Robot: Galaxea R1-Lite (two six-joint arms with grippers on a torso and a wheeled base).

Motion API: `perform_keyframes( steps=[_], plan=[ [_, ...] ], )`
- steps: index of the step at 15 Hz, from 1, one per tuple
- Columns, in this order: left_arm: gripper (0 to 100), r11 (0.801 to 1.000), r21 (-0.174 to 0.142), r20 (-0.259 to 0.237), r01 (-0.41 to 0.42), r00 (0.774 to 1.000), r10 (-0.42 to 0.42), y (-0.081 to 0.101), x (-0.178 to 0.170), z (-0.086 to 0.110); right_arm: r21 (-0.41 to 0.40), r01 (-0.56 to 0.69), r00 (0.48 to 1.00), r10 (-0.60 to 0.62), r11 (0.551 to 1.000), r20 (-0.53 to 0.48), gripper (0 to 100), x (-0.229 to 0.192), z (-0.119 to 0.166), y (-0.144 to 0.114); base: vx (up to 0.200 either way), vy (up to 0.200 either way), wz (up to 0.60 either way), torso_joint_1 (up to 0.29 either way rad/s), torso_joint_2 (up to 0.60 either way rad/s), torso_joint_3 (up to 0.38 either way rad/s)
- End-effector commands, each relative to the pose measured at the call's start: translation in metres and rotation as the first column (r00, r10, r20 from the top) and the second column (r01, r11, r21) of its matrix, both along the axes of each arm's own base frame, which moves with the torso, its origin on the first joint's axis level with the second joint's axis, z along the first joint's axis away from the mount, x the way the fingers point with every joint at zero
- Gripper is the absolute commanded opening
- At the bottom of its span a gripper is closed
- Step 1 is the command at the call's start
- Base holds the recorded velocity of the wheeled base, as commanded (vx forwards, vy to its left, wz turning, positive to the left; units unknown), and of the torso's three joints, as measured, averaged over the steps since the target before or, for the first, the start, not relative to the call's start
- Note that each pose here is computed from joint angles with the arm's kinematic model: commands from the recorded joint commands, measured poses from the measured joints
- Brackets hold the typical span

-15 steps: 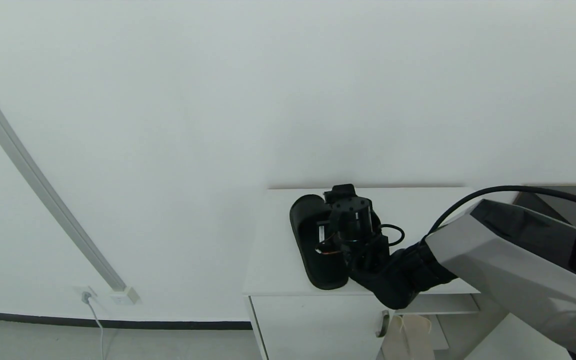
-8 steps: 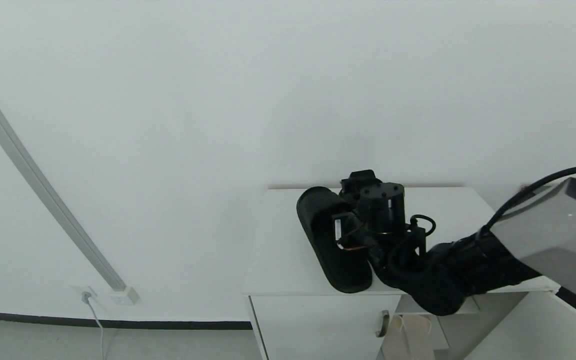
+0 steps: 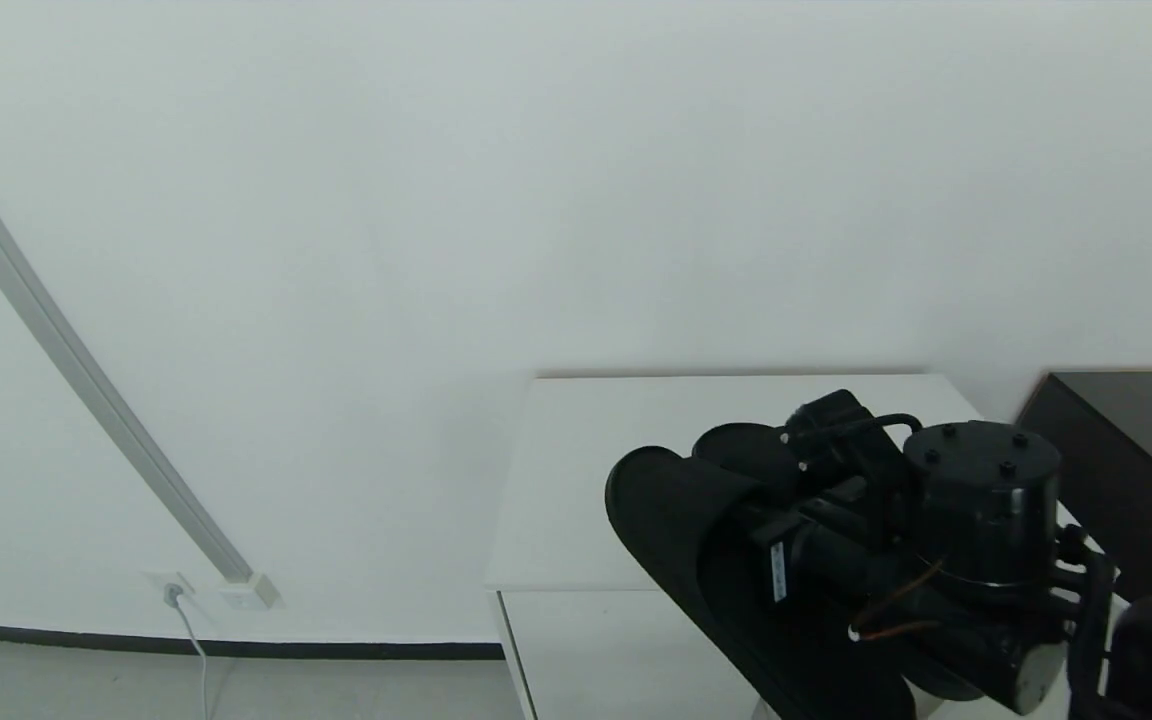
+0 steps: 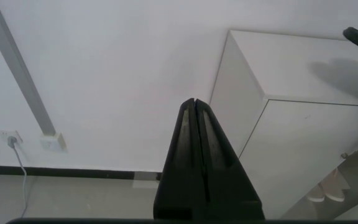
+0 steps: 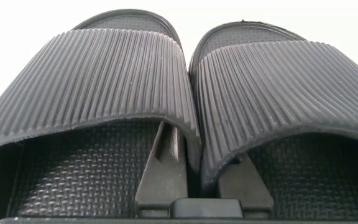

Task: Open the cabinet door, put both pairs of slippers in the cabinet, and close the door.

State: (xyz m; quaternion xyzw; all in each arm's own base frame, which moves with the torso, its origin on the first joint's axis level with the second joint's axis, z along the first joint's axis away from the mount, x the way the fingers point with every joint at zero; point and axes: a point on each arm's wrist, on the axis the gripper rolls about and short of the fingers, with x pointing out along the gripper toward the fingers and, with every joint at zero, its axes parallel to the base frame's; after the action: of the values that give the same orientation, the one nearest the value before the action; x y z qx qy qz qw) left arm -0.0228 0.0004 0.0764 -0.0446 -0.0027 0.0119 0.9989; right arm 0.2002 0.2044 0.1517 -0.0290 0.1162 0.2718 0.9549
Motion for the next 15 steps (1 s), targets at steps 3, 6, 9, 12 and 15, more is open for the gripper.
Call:
perform_keyframes(
  steps=[3, 6, 9, 12, 15],
  plan=[
    [0, 1.0, 0.0, -0.001, -0.002, 1.0, 0.002, 0.0, 0.0001, 0.0, -0.001, -0.038, 0.999, 0.038, 0.999, 0.014, 0, -0.0172, 0.0052, -0.0046, 0.0, 0.0, 0.0, 0.0, 0.0, 0.0],
    [0, 1.0, 0.0, -0.001, -0.001, 1.0, 0.001, 0.0, 0.0001, 0.0, -0.007, -0.036, 0.999, 0.036, 0.999, 0.007, 0, -0.0161, 0.0023, -0.0028, 0.0, 0.0, 0.0, 0.0, 0.0, 0.0],
    [0, 1.0, 0.0, -0.001, -0.001, 1.0, 0.001, 0.0, 0.0001, 0.0, -0.009, -0.044, 0.999, 0.044, 0.999, 0.007, 0, -0.0178, 0.0019, -0.0009, 0.0, 0.0, 0.0, 0.0, 0.0, 0.0],
    [0, 1.0, 0.0, -0.001, -0.001, 1.0, 0.001, 0.0, 0.0001, 0.0, -0.009, -0.049, 0.999, 0.049, 0.999, 0.008, 0, -0.0193, 0.002, -0.0002, -0.133, 0.0, 0.0, 0.002, 0.0, 0.0],
    [0, 1.0, 0.0, -0.001, -0.001, 1.0, 0.001, 0.0, 0.0001, 0.0, -0.009, -0.053, 0.999, 0.053, 0.999, 0.006, 0, -0.0204, 0.0016, 0.0005, -0.2, 0.0, 0.0, 0.015, 0.0, 0.002]
  ],
)
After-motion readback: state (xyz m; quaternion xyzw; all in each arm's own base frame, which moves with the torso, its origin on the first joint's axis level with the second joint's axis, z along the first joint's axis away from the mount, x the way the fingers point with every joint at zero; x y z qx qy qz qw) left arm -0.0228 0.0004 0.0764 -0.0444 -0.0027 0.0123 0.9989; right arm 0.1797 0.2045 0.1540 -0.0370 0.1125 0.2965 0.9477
